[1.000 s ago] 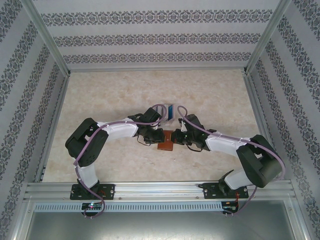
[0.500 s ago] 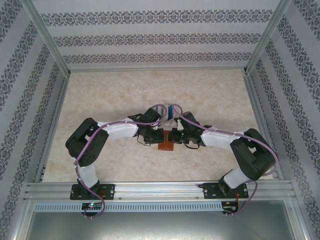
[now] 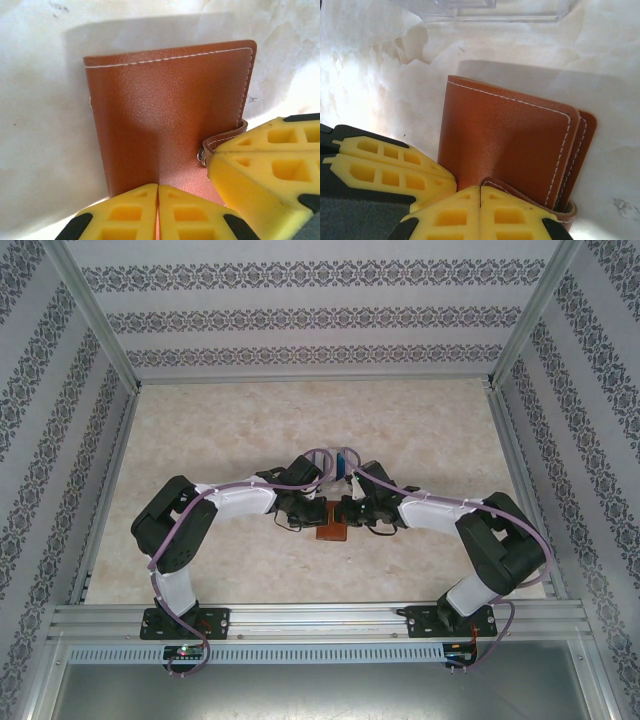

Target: Put the credit cards into the card holder

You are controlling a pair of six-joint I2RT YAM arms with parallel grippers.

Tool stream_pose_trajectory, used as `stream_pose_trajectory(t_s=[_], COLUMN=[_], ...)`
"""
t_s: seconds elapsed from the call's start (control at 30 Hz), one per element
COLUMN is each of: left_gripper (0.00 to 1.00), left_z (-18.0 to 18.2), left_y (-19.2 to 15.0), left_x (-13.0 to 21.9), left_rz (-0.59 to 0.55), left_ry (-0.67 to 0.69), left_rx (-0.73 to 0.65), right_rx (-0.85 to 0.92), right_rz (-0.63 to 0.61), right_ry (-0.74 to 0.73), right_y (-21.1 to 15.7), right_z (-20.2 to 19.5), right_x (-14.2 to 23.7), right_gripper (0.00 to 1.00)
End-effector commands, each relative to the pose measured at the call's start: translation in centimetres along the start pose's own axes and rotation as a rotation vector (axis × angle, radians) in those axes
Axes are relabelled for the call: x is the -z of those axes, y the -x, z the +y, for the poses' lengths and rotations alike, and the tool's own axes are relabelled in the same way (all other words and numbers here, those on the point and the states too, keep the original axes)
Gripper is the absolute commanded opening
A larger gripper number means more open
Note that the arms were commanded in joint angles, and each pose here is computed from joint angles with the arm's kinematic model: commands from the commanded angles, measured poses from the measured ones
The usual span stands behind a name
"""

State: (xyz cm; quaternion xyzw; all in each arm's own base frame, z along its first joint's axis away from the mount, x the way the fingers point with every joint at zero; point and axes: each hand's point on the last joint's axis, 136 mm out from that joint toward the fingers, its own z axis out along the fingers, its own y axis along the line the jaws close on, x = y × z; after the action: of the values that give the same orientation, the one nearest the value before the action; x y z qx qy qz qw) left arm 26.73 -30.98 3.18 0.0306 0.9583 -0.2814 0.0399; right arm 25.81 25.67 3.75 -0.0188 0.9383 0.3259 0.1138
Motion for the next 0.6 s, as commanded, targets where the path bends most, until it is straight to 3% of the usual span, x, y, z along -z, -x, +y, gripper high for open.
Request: stream_pose_trajectory(t_s=[0.0,0.4,0.47,0.57], left_gripper=[0.1,0.1,0.1,0.12], left_z=[0.8,1.1,1.0,0.8], left_y=[-0.8,-0.8,-0.7,-0.4], left_x=[-0.8,-0.7,-0.5,0.4], left_rz=[0.027,0.026,0.019,0.008], left_ry=[0.033,0.035,0.031,0.02], left_rx=[0.018,0.031,0.027,0.008], right_rx=[-0.001,-0.068,-0.063,-0.025], right_rz=[0.072,0.161,0.146,0.067], right_ry=[-0.023,-0.194,-0.167,-0.104], right_y=[-1.5,-4.4,-4.1,-2.3], right_z=[-0.6,-5.3,-4.8,-2.5], right_x=[-1.0,-1.4,-1.3,-0.1], right_gripper=[0.0,0.0,0.01,0.11])
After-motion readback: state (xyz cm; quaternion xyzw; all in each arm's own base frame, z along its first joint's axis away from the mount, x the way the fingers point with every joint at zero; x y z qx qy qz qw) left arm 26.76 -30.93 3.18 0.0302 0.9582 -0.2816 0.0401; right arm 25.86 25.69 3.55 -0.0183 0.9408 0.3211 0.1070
